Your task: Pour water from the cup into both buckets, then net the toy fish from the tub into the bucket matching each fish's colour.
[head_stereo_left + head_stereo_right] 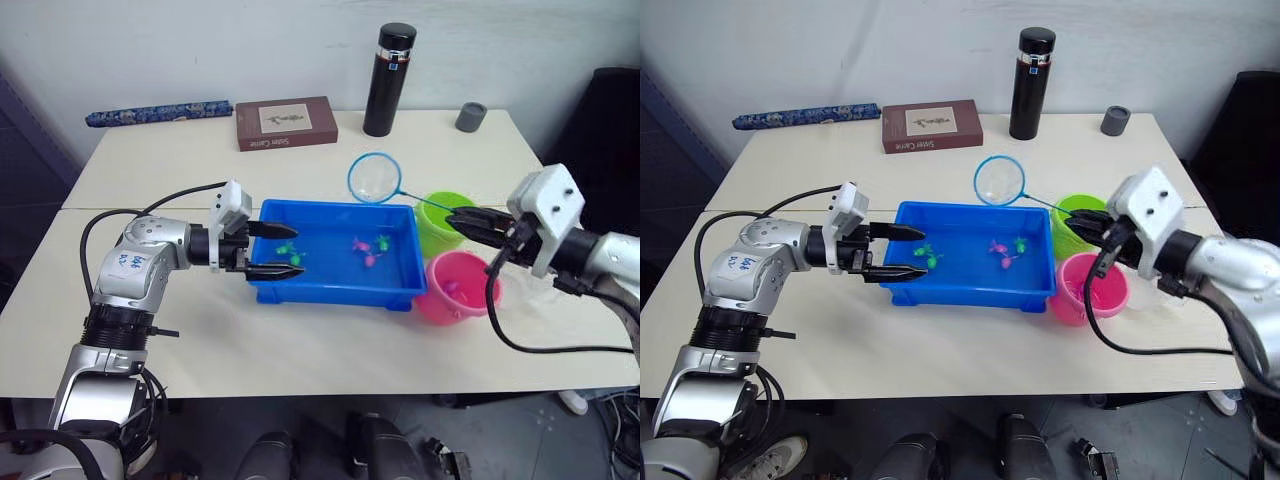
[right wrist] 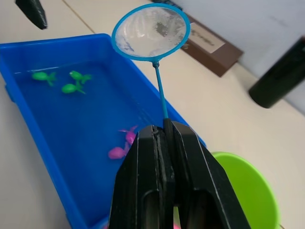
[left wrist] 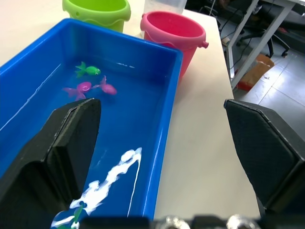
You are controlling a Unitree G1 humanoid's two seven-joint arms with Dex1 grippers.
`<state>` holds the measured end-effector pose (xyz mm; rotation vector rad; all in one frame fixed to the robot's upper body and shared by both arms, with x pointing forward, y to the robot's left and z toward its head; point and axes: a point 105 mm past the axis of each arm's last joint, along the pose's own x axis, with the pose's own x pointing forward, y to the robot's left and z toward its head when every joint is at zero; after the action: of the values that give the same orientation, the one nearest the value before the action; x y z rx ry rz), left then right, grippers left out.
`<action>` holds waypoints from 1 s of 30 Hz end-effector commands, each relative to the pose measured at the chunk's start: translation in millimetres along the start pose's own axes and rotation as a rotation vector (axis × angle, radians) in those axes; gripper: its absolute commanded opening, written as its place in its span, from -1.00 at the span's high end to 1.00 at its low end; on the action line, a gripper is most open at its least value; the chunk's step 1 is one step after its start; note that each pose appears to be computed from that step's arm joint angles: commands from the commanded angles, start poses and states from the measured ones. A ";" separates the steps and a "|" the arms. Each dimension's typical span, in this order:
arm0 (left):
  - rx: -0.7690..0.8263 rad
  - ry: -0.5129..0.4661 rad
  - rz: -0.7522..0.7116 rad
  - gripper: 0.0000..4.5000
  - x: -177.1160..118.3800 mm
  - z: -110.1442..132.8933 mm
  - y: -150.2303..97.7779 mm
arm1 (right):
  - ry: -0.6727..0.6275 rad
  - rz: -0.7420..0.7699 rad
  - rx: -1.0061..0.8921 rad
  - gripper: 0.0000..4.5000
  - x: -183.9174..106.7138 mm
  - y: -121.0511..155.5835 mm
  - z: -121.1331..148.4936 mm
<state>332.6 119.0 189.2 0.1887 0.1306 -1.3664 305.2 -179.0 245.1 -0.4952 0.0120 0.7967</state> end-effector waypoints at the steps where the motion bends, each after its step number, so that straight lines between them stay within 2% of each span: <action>1: 0.045 -0.027 0.011 -0.98 -0.9 10.7 -2.1 | 0.055 0.087 0.060 1.00 2.1 1.7 4.3; 4: 0.042 -0.037 0.032 -0.98 -1.1 9.7 -1.5 | 0.112 0.168 0.143 1.00 0.9 5.2 4.6; 6: 0.042 -0.041 0.035 -0.98 -0.1 8.6 -1.8 | 0.200 0.201 0.206 1.00 -2.6 5.8 -3.3; 9: 0.044 -0.049 0.042 -0.98 0.3 8.8 -0.9 | 0.247 0.245 0.224 1.00 -5.4 10.5 -5.5; 22: 0.051 -0.068 0.038 -0.98 10.2 6.4 -0.8 | 0.455 0.270 0.310 1.00 6.0 23.3 -33.5; 30: 0.053 -0.077 0.046 -0.98 10.2 7.1 -1.4 | 0.507 0.235 0.352 1.00 18.1 30.0 -47.3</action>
<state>336.1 107.7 185.5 0.1636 0.0683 -1.3250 304.4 -170.0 180.0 -0.3297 0.7045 0.8768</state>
